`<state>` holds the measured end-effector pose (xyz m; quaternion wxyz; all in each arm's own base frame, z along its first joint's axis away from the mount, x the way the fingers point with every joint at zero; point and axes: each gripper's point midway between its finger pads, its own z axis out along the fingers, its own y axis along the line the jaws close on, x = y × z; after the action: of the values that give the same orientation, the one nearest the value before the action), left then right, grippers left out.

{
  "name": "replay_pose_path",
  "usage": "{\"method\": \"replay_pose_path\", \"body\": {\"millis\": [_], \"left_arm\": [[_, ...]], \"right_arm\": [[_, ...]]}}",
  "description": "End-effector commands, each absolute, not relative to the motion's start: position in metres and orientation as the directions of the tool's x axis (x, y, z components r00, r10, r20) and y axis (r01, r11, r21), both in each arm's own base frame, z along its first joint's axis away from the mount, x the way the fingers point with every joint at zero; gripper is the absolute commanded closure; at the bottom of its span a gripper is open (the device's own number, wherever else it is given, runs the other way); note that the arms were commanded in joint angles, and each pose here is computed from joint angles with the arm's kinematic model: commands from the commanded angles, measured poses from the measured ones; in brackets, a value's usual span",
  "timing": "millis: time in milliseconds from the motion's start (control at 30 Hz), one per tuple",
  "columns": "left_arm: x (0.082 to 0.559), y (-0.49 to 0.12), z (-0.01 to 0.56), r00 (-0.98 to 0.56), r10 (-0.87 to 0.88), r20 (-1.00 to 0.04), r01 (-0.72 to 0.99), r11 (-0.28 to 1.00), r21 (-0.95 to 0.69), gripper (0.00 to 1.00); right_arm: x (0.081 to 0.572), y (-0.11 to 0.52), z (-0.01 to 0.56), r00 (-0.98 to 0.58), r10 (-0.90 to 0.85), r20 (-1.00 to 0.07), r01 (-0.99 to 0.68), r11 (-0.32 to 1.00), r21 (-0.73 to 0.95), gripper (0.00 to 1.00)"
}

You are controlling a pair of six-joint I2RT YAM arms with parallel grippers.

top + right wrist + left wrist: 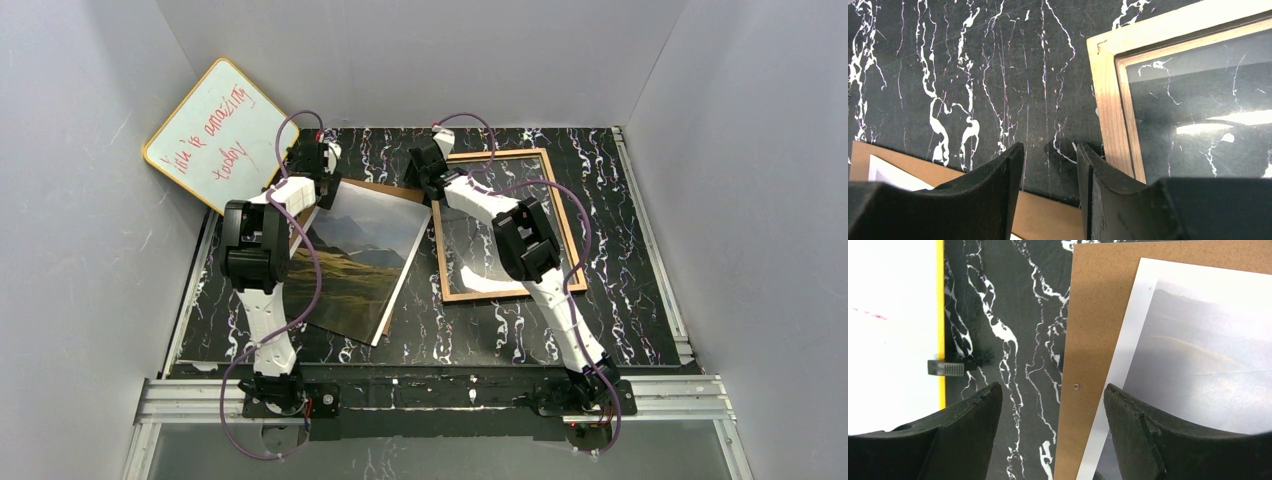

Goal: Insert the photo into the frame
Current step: Move the photo frame to the center of the board.

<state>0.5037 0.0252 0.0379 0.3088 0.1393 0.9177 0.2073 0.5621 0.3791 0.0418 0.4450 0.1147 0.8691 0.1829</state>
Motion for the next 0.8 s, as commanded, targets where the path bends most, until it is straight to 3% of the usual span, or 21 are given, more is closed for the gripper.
{"method": "replay_pose_path", "body": {"millis": [0, 100, 233, 333, 533, 767], "left_arm": [[0.391, 0.066, -0.044, -0.922, 0.384, -0.05, 0.321, 0.83, 0.457, 0.27], [0.387, 0.068, -0.041, -0.923, 0.381, -0.053, 0.318, 0.833, 0.453, 0.27], [0.386, 0.066, -0.035, -0.923, 0.378, -0.074, 0.309, 0.841, 0.444, 0.26], [0.389, 0.066, -0.025, -0.924, 0.371, -0.094, 0.295, 0.847, 0.442, 0.24], [0.406, 0.062, 0.011, -0.919, 0.359, -0.162, 0.262, 0.865, 0.427, 0.14], [0.407, 0.059, 0.046, -0.908, 0.377, -0.184, 0.276, 0.866, 0.416, 0.06]], "right_arm": [[0.554, 0.373, 0.041, -0.618, 0.315, -0.72, 0.045, 0.929, 0.367, 0.47], [0.55, 0.375, 0.046, -0.63, 0.322, -0.707, 0.041, 0.923, 0.384, 0.42], [0.535, 0.383, 0.073, -0.649, 0.362, -0.67, 0.011, 0.884, 0.467, 0.26], [0.508, 0.39, 0.102, -0.72, 0.384, -0.578, 0.003, 0.835, 0.55, 0.19], [0.416, 0.385, 0.108, -0.844, 0.369, -0.39, 0.028, 0.757, 0.653, 0.15], [0.346, 0.379, 0.08, -0.899, 0.338, -0.278, 0.064, 0.73, 0.681, 0.15]]}}
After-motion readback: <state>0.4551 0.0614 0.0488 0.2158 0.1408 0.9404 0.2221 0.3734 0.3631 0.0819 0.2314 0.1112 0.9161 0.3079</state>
